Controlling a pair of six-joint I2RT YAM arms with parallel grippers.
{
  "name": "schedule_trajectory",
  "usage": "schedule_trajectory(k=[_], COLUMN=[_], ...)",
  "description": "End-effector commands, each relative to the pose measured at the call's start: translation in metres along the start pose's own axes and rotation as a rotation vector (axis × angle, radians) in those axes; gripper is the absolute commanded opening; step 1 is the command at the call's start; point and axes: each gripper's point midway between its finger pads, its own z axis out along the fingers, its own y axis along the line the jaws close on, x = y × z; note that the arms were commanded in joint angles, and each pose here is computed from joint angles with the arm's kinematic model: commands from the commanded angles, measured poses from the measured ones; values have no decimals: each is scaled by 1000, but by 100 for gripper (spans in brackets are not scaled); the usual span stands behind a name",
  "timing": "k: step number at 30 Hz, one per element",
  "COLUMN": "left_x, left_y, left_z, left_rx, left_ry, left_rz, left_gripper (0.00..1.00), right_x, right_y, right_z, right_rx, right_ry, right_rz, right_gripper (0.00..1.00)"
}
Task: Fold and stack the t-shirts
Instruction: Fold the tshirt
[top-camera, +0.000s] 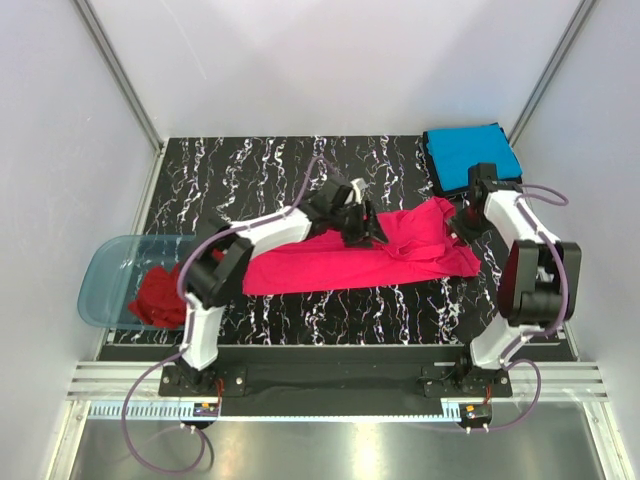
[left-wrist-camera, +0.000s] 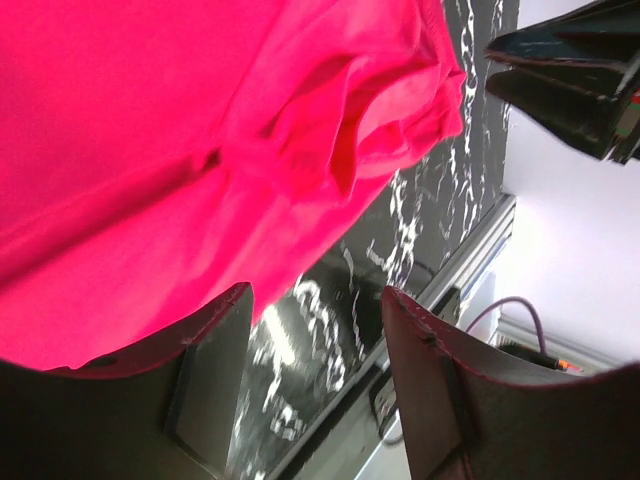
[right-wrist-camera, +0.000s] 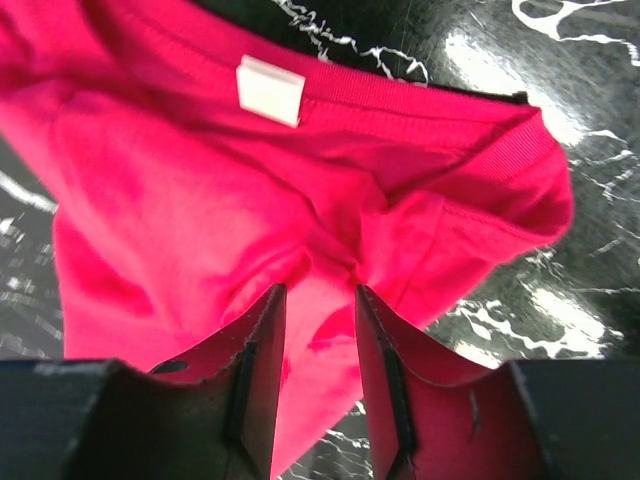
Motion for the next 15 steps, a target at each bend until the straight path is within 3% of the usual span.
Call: schedule_trajectory(k=[1, 15], left_x=[-16, -4], left_y=[-36, -15], left_z=[16, 65], left_rx=[114, 90], left_ry=[-8, 50], left_rz=[13, 11], left_gripper=[59, 60], right_x=[-3, 1], right_y=[0, 10], right_z=[11, 33], right_rx=[62, 30], right_ry=[29, 63], right_rz=[63, 15], right_gripper=[41, 43])
